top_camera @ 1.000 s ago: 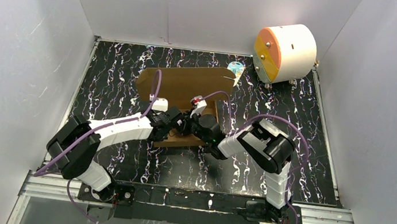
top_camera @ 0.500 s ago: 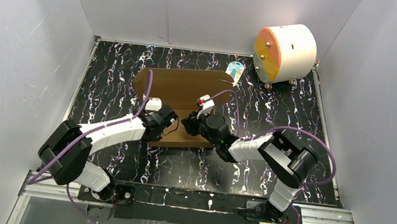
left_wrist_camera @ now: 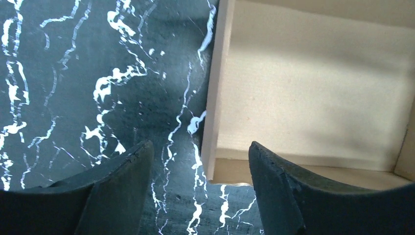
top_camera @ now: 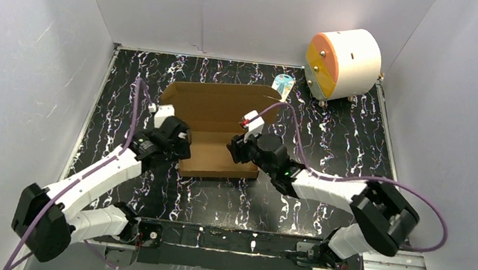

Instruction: Fold the paper box

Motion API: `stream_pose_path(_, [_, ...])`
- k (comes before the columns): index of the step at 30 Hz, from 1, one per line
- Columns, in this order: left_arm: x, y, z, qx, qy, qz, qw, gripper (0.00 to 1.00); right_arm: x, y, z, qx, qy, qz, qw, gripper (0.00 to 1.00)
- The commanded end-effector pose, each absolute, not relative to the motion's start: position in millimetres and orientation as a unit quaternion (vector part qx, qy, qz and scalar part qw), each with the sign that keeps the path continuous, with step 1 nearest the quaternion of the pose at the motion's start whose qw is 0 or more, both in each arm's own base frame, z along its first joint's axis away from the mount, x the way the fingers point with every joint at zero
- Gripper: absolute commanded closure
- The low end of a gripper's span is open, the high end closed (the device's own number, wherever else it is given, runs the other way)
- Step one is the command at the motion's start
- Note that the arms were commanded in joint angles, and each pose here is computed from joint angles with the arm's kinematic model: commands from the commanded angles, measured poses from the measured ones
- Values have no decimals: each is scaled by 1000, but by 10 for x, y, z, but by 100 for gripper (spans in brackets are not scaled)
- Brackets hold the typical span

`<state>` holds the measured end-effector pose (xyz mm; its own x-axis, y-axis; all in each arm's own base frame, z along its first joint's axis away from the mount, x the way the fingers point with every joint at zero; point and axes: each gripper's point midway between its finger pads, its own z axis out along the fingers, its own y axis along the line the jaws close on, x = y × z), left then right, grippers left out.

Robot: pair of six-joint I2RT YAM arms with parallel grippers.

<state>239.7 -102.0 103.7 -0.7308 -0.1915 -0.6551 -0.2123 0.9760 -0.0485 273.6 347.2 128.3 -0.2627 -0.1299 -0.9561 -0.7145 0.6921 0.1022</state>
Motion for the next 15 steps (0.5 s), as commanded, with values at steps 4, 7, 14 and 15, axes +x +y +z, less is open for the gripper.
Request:
stream_pose_path(4, [2553,-751,1539,-117,909,-34,399,23,2897,2868,1668,-303,765,192,536,34])
stream_pose_path(7, [2657,-649,1727,-117,901,-47,414,19,3024,2594,1898,-300,761,182,546,32])
stream_pose_path(14, [3015,-503,2111,-115,879,-93,452,16,3279,2167,2308,-298,743,187,570,26])
stream_pose_path(15, [3078,-507,2134,-109,879,-101,454,16,3317,2119,2339,-299,740,185,573,25])
